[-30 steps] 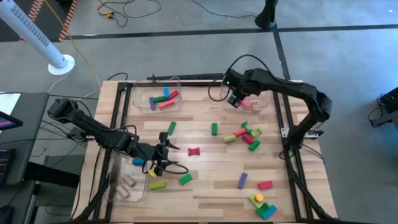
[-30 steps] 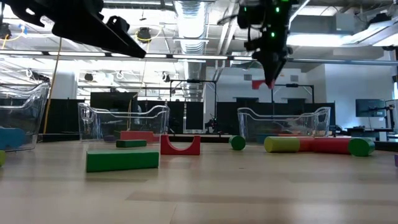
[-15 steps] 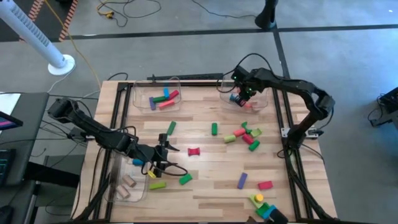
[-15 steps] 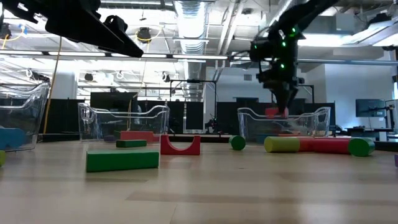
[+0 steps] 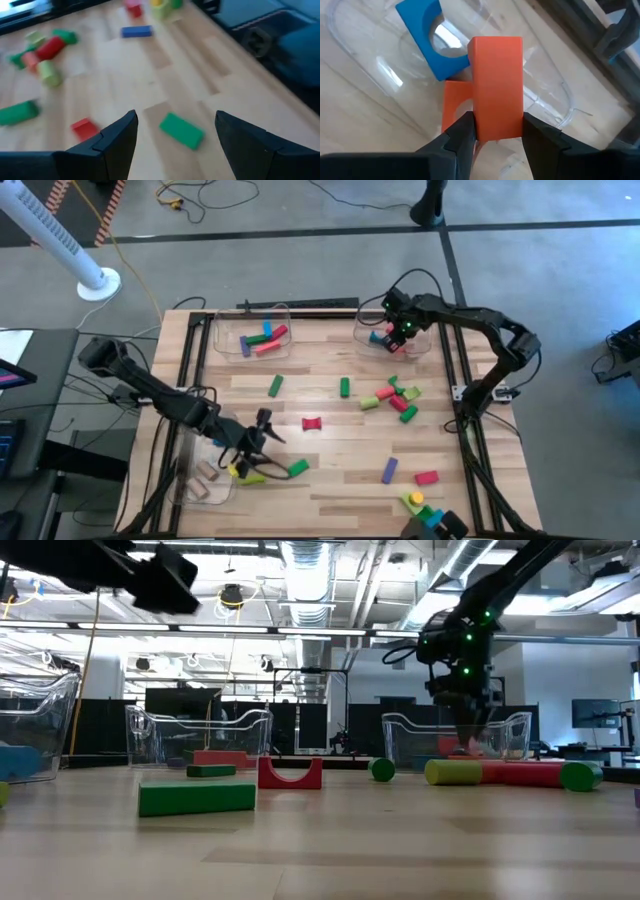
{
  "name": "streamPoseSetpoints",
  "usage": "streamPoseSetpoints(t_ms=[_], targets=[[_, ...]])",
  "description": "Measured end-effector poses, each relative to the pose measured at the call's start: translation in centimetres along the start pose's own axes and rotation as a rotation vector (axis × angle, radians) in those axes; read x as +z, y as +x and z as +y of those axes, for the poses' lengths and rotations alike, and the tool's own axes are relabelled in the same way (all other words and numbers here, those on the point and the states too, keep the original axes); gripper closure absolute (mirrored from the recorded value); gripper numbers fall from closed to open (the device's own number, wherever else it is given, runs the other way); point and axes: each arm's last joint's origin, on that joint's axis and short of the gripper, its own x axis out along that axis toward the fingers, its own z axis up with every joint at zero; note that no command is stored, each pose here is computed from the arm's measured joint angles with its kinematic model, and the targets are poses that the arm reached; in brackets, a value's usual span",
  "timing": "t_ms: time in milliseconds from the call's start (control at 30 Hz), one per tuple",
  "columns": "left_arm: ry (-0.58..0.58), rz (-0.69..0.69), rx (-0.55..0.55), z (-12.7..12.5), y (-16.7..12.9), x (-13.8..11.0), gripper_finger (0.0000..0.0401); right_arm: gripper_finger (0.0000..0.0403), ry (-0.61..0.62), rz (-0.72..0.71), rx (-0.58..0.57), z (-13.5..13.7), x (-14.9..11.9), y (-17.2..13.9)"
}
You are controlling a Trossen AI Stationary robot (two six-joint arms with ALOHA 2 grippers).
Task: Sort blocks by size
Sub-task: Put the orange arch block into the top right transparent bin, then put the light green cylindrical block into the bottom left transparent bin
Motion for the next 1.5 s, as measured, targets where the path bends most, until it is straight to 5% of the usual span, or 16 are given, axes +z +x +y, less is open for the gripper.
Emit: streamPoseSetpoints(t_ms=[267,933,1500], targets=[[0.032,-0.035,-0.133,-2.0,-0.4,0.3,0.0142,0.0230,0.008,-0.009,-0.002,-0.2,0.0,0.2],[0.021,-0.037,-0.127,-2.1,-0.4,0.3,0.0142,0.0178,0.044,-0.014,0.055,0.3,0.1,0.1],[0.028,-0.037,-0.125,-2.1,-0.4,0.3,0.0142,0.0175,0.032,-0.016,0.057,0.8,0.0,0.0]])
